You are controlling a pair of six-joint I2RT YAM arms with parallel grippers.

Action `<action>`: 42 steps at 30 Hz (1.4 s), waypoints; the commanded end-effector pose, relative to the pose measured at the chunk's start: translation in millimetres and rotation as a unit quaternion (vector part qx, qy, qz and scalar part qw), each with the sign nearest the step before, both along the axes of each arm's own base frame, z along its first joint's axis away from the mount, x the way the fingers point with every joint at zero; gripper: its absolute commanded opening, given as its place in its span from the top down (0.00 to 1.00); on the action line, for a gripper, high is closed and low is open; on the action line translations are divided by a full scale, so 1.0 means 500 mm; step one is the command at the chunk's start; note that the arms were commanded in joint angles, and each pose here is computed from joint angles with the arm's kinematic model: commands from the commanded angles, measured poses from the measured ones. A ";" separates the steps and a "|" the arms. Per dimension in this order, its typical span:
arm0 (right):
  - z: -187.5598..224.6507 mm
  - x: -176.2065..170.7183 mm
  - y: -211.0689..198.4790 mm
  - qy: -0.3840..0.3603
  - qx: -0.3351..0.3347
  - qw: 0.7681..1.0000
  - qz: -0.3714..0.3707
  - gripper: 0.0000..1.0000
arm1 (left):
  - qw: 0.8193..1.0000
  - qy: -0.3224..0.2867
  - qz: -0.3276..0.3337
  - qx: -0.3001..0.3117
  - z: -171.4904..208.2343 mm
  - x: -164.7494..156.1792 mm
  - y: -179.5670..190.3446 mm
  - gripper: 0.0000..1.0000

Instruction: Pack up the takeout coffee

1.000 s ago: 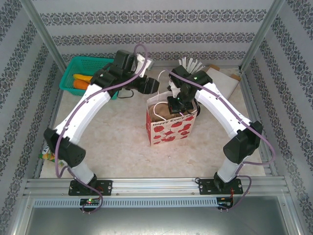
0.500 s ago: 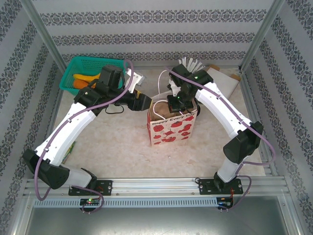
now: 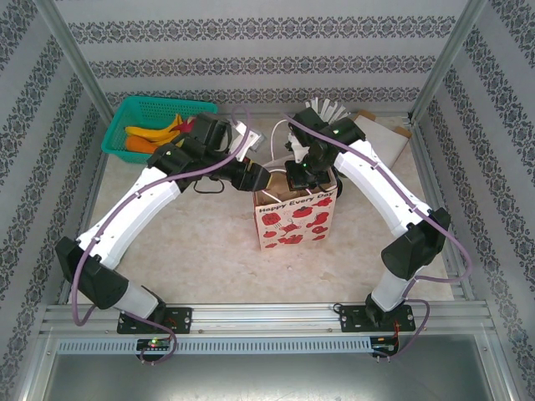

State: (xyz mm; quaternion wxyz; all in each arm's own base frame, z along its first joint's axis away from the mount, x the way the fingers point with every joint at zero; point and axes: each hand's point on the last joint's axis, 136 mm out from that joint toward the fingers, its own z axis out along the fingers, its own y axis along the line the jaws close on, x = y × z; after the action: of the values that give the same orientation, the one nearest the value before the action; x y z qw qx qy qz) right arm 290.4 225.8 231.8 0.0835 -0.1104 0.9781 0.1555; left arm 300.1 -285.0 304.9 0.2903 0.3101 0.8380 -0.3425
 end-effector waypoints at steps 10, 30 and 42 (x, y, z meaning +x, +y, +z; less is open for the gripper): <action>0.008 0.002 0.002 -0.004 0.000 1.000 -0.019 1.00 | 0.998 -0.042 -0.052 0.009 0.015 -0.023 -0.019 0.89; -0.006 0.007 0.005 0.034 0.047 0.996 -0.070 1.00 | 0.959 -0.120 -0.253 -0.045 0.073 -0.223 -0.014 1.00; -0.062 -0.002 -0.015 0.030 -0.047 0.997 -0.053 1.00 | 0.946 -0.184 -0.255 -0.074 0.135 -0.204 -0.078 0.99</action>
State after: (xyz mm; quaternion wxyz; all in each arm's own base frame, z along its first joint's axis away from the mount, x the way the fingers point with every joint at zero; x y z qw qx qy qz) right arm 292.5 228.1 217.2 0.0690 -0.0513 0.9841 0.1556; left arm 199.5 -311.4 350.5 0.3315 0.5374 0.6672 -0.3952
